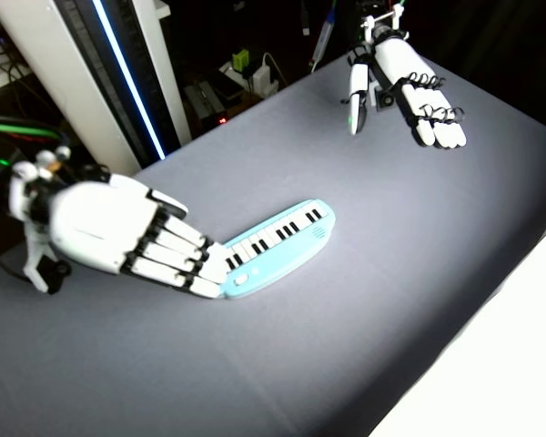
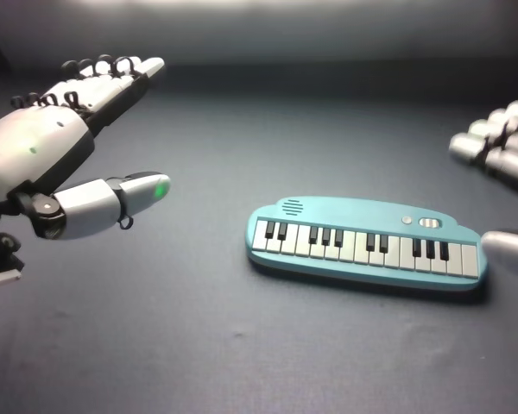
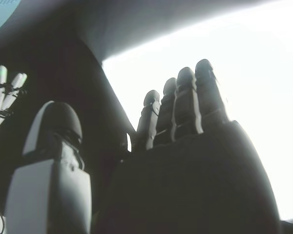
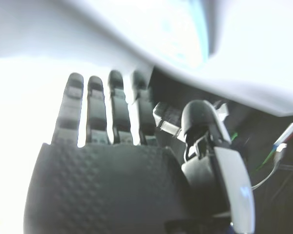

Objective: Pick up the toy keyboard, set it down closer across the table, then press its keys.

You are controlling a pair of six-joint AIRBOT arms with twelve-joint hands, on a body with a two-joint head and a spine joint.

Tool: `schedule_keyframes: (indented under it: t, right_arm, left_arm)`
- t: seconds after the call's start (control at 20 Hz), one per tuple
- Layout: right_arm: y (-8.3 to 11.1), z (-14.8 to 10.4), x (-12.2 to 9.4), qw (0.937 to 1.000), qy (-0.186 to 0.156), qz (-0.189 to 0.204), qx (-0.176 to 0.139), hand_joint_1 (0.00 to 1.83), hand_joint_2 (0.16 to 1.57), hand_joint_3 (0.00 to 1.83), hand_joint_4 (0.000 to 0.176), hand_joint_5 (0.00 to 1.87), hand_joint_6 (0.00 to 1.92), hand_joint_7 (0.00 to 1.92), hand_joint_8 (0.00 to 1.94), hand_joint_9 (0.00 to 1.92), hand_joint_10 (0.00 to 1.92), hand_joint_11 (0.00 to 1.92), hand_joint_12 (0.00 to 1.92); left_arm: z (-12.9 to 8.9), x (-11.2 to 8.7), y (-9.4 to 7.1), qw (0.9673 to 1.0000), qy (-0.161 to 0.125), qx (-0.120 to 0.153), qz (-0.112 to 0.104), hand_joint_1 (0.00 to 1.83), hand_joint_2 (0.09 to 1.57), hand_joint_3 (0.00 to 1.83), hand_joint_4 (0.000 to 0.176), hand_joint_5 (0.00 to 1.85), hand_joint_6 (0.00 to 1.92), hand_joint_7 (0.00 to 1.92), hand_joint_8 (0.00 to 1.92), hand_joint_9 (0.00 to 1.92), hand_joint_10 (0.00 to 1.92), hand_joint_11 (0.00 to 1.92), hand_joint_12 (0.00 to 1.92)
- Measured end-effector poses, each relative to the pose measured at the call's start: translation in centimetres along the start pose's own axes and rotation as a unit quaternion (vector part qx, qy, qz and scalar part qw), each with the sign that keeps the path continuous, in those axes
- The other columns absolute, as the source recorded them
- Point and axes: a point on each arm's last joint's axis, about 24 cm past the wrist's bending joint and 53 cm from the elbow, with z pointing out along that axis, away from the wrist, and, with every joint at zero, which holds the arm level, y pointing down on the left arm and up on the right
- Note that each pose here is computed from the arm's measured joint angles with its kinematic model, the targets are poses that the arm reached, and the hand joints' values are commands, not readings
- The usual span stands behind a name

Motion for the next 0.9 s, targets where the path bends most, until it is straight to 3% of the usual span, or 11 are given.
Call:
schedule_keyframes:
  t: [0.25,0.3,0.35,0.4,0.45,0.5,0.6,0.7,0.8,0.85,0.9]
  right_arm:
    - [0.7,-1.9,-3.5,0.9971,-0.069,0.027,-0.017,0.06,1.44,0.00,0.047,0.00,0.00,0.00,0.00,0.00,0.00,0.00,0.00]
    - [0.8,-2.4,-4.6,0.9952,-0.090,0.032,-0.022,0.11,1.39,0.00,0.112,0.00,0.00,0.00,0.00,0.00,0.00,0.00,0.00]
    - [0.8,-2.8,-5.2,0.9941,-0.101,0.033,-0.023,0.16,1.38,0.00,0.131,0.00,0.00,0.00,0.00,0.00,0.00,0.00,0.00]
    - [0.9,-3.4,-5.8,0.9928,-0.113,0.031,-0.026,0.22,1.38,0.00,0.111,0.00,0.00,0.00,0.00,0.00,0.00,0.00,0.00]
    - [1.0,-4.1,-6.6,0.9911,-0.127,0.029,-0.027,0.23,1.36,0.00,0.106,0.00,0.00,0.00,0.00,0.00,0.00,0.00,0.00]
    - [1.2,-4.7,-7.1,0.9894,-0.138,0.031,-0.031,0.29,1.35,0.00,0.075,0.00,0.00,0.00,0.00,0.00,0.00,0.00,0.00]
    - [1.5,-5.9,-8.3,0.9860,-0.159,0.030,-0.041,0.24,1.35,0.00,0.045,0.00,0.00,0.00,0.00,0.00,0.00,0.00,0.00]
    - [2.3,-6.9,-9.8,0.9814,-0.183,0.025,-0.053,0.23,1.33,0.00,0.055,0.00,0.00,0.00,0.00,0.00,0.00,0.00,0.00]
    - [2.7,-7.2,-10.6,0.9785,-0.196,0.020,-0.061,0.23,1.35,0.00,0.038,0.00,0.00,0.00,0.00,0.00,0.00,0.00,0.00]
    - [2.7,-7.2,-10.7,0.9785,-0.196,0.018,-0.061,0.33,1.38,0.01,0.003,0.00,0.00,0.00,0.00,0.00,0.00,0.00,0.00]
    - [2.7,-7.3,-10.9,0.9784,-0.197,0.017,-0.060,0.49,1.31,0.00,0.023,0.00,0.00,0.00,0.00,0.00,0.00,0.00,0.00]
  left_arm:
    - [-1.4,-1.1,-1.0,0.9995,-0.026,0.017,-0.006,0.46,1.30,0.01,0.072,0.00,0.00,0.00,0.00,0.00,0.00,0.00,0.00]
    - [-1.7,-1.5,-1.5,0.9991,-0.035,0.025,-0.007,0.35,1.30,0.01,0.095,0.00,0.00,0.00,0.00,0.00,0.00,0.00,0.00]
    - [-1.9,-1.7,-1.8,0.9987,-0.040,0.032,-0.006,0.42,1.34,0.02,0.060,0.00,0.00,0.00,0.00,0.00,0.00,0.00,0.00]
    - [-2.1,-2.0,-2.2,0.9982,-0.046,0.037,-0.009,0.38,1.35,0.02,0.128,0.00,0.00,0.00,0.00,0.00,0.00,0.00,0.00]
    - [-2.5,-2.3,-2.8,0.9973,-0.054,0.048,-0.009,0.35,1.35,0.01,0.148,0.00,0.00,0.00,0.00,0.00,0.00,0.00,0.00]
    - [-2.9,-2.7,-3.3,0.9963,-0.064,0.057,-0.011,0.29,1.37,0.02,0.135,0.00,0.00,0.00,0.00,0.00,0.00,0.00,0.00]
    - [-3.7,-3.7,-5.0,0.9925,-0.090,0.083,-0.007,0.30,1.34,0.00,0.141,0.00,0.00,0.00,0.00,0.00,0.00,0.00,0.00]
    - [-4.4,-5.1,-6.5,0.9864,-0.119,0.113,-0.006,0.35,1.32,0.00,0.113,0.00,0.00,0.00,0.00,0.00,0.00,0.00,0.00]
    - [-5.2,-5.9,-7.3,0.9826,-0.135,0.128,-0.001,0.36,1.32,0.00,0.108,0.00,0.00,0.00,0.00,0.00,0.00,0.00,0.00]
    - [-5.4,-6.0,-7.6,0.9814,-0.141,0.130,-0.002,0.43,1.38,0.02,0.107,0.00,0.00,0.00,0.00,0.00,0.00,0.00,0.00]
    - [-5.5,-6.2,-8.1,0.9799,-0.145,0.137,0.004,0.46,1.39,0.02,0.126,0.00,0.00,0.00,0.00,0.00,0.00,0.00,0.00]
